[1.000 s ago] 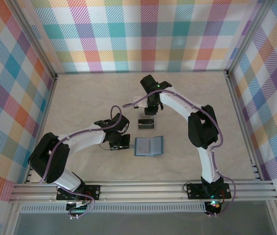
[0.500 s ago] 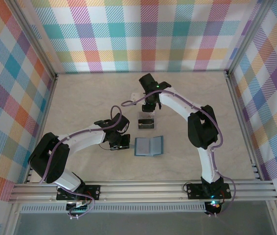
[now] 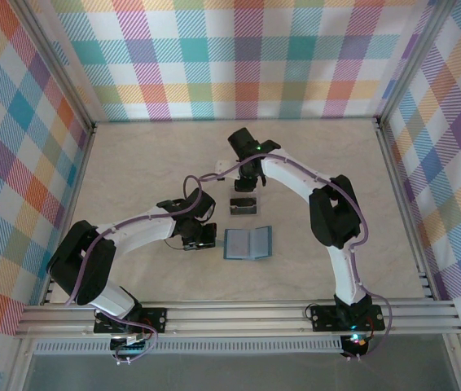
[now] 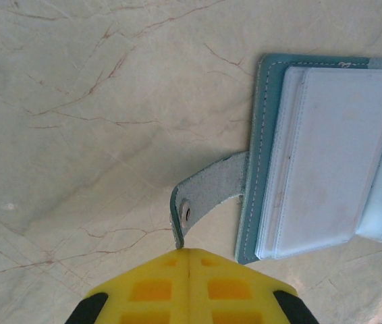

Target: Take the credit cards out of the card holder

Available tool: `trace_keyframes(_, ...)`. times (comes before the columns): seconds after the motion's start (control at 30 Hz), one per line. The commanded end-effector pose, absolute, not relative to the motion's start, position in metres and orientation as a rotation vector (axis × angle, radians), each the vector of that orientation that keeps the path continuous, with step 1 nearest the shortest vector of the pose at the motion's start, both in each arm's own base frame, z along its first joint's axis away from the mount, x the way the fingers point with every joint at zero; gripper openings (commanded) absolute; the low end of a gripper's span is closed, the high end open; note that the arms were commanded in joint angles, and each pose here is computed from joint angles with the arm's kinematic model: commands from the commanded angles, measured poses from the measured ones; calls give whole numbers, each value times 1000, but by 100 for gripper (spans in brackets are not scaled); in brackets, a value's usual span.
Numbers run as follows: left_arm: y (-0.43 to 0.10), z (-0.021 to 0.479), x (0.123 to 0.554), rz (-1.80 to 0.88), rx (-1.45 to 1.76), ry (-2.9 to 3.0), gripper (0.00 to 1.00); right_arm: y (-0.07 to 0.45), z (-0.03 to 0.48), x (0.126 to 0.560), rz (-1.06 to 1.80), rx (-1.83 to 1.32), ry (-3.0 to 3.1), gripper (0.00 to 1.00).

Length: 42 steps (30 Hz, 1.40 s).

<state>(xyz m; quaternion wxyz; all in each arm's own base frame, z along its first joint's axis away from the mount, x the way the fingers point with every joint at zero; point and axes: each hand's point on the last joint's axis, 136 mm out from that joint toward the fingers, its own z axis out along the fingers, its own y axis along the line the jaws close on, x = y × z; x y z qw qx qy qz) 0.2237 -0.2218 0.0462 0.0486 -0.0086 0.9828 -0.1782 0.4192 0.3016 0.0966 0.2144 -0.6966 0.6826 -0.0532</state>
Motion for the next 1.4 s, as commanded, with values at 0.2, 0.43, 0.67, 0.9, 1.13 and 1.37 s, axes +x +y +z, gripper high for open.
trace_keyframes(0.2,-230,65,234,-595,-3,2949,0,311,145,409,-32,-1655,2007,51)
trace_keyframes(0.43,-241,66,244,-612,35,2944,0,310,164,394,204,-1126,2282,52)
trace_keyframes(0.67,-246,58,251,-584,70,2965,0,302,166,356,521,-622,2466,45)
trace_keyframes(0.9,-245,40,255,-519,106,3008,0,305,138,308,830,-241,2695,34)
trace_keyframes(1.13,-245,26,247,-533,114,3049,0,315,104,267,1019,-162,2840,33)
trace_keyframes(1.37,-238,14,242,-495,112,3072,0,326,88,243,1072,-141,2920,32)
